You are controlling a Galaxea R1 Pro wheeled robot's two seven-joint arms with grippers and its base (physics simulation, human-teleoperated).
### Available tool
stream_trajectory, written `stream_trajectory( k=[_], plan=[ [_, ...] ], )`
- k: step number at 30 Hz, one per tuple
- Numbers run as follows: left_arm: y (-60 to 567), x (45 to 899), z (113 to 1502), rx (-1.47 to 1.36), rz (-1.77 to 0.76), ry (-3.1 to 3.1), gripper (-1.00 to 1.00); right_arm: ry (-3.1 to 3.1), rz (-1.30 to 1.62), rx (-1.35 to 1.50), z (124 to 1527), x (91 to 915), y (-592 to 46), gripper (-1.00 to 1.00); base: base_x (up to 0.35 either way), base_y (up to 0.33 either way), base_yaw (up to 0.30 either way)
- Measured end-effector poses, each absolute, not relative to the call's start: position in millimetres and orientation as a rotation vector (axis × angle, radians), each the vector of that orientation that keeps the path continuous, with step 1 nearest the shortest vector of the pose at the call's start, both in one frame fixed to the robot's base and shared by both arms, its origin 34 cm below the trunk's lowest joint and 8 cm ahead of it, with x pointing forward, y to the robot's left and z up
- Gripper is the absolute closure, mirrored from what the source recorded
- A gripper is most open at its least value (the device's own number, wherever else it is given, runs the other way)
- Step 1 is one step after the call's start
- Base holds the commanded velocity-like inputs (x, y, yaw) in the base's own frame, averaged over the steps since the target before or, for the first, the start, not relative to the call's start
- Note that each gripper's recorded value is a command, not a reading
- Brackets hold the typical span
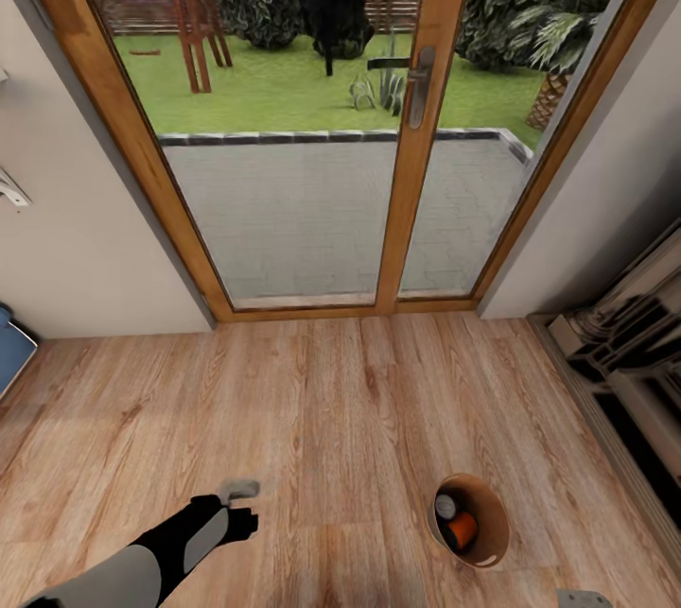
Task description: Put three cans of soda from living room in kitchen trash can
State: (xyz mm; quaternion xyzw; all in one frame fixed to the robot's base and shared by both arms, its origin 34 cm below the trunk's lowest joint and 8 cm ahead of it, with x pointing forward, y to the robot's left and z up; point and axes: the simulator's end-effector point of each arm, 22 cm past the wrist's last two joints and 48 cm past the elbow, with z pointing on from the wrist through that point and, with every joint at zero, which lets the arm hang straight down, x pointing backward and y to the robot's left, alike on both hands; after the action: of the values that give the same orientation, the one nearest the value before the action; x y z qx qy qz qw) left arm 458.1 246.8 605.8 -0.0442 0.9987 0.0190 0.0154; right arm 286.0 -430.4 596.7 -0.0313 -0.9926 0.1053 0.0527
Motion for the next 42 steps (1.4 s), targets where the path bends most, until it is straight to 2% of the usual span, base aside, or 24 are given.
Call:
stream_trajectory(
  k=[5,11,22,42],
  plan=[
    [268.4,435.9,599.0,-0.175,-0.062,3.145,-1.00,-3.012,0.320,-0.094,596.8,281.1,-430.6,-1.00,0.000,0.000,0.000],
    [303.3,409.9,594.4,-0.199,-0.022,3.166,-1.00,-3.005,0.318,-0.091,596.6,275.1,-429.6,-1.00,0.000,0.000,0.000],
    [319.4,336.4,584.4,-0.156,0.029,3.207,-1.00,-3.000,0.317,-0.087,596.6,271.0,-429.1,-1.00,0.000,0.000,0.000],
    [330.4,282.5,582.2,-0.038,0.083,3.253,-1.00,-2.966,0.312,-0.082,597.2,244.3,-427.3,-1.00,0.000,0.000,0.000]
  ],
)
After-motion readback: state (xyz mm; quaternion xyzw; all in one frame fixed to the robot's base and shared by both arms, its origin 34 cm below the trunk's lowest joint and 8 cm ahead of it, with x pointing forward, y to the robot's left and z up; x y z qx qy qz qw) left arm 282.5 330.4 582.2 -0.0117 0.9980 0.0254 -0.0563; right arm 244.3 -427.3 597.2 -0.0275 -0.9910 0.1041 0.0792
